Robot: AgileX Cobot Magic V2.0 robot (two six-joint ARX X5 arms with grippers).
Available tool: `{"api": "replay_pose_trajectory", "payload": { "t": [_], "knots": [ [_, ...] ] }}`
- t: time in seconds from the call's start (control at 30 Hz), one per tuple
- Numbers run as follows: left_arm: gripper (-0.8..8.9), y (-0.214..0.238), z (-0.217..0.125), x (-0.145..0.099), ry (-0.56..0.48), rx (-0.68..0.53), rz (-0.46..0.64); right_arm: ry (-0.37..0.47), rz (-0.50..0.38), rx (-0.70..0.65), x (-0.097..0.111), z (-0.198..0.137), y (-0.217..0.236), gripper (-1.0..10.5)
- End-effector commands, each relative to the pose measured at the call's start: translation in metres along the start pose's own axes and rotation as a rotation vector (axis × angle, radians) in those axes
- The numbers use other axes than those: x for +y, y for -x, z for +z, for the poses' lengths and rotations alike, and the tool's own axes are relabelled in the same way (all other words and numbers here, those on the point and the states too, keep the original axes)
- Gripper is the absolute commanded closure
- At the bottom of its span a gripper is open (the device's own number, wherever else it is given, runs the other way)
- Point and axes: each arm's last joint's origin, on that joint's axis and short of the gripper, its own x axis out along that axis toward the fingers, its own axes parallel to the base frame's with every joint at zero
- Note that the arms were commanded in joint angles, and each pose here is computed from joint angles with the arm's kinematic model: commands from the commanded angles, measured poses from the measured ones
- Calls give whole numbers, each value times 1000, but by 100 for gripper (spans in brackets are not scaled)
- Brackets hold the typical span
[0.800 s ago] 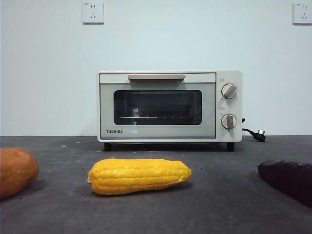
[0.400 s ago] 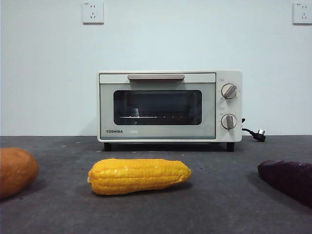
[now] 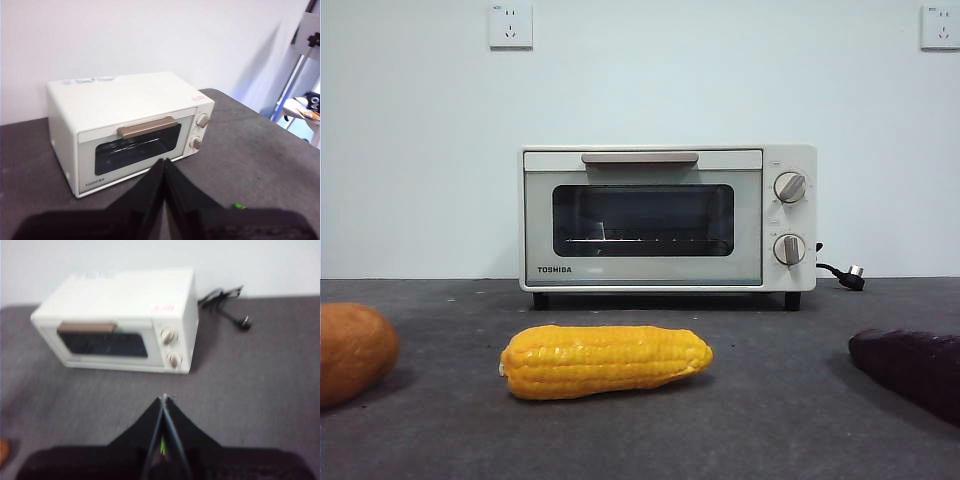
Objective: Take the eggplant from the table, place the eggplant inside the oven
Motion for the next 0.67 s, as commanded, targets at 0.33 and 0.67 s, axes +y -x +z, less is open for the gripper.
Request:
{"api": "replay_pose_trajectory", "payload": {
  "t": [0.33, 0.67],
  "knots": [
    [819, -16, 1, 0, -28, 46, -51, 39, 142, 94, 7, 2, -8, 935],
    [819, -36, -3, 2, -38, 91, -89, 33, 192, 94, 8, 2, -7, 529]
  ]
}}
